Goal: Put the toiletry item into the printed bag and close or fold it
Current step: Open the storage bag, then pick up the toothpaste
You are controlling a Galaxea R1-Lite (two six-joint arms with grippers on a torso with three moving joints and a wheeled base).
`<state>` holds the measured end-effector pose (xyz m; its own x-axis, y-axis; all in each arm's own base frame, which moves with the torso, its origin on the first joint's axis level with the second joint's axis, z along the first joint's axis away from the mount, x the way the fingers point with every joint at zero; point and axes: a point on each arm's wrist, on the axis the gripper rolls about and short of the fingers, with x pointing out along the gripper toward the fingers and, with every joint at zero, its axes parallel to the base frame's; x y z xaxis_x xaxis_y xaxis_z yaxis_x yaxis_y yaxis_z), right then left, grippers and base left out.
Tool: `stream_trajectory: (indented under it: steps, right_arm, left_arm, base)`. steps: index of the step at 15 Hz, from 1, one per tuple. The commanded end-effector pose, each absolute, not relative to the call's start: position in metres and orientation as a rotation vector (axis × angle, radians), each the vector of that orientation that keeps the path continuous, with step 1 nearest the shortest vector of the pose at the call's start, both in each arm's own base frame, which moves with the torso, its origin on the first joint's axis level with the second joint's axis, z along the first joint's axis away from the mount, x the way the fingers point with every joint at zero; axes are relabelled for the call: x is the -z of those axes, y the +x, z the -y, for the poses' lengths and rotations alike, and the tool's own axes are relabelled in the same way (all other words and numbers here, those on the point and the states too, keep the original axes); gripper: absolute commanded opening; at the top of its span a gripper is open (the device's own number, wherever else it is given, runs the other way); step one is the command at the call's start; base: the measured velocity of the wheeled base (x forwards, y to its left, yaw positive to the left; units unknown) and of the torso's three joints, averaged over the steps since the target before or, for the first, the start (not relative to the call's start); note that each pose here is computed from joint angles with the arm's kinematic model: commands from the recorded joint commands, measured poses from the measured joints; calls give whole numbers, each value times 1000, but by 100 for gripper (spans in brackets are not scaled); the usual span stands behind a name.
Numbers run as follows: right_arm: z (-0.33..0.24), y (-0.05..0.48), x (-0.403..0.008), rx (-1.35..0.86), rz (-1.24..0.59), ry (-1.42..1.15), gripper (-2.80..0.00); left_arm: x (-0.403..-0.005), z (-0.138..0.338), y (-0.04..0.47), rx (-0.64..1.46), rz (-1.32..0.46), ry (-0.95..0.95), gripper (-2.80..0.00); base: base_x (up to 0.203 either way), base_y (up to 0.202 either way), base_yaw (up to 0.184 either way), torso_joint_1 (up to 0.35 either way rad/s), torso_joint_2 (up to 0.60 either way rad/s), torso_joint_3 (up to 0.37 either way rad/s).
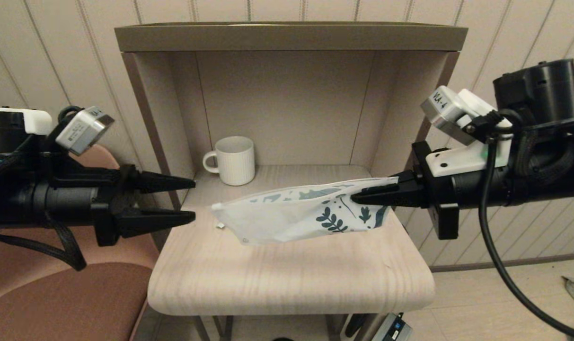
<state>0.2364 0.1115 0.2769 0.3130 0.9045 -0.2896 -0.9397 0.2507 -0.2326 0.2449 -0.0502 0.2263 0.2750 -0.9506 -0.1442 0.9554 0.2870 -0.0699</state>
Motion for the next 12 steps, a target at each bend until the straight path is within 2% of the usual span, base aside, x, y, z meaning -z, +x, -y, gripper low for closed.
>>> stream_trajectory:
  steps: [1, 6, 12]
  right_arm:
    - [-105, 237, -279, -1248, -96, -388, -280]
    - [-82, 233, -293, -1196, -45, -383, -280]
    - [-61, 220, -302, -1184, -7, -355, -280]
  left_arm:
    - [-221, 27, 243, 1212, -182, 7, 0]
    - [-167, 24, 253, 1196, -359, -105, 0]
    - [-162, 38, 259, 1181, -407, -92, 0]
  base:
    - [0, 0, 0, 0, 0, 0]
    - [0, 0, 0, 0, 0, 0]
    - [0, 0, 0, 0, 0, 0]
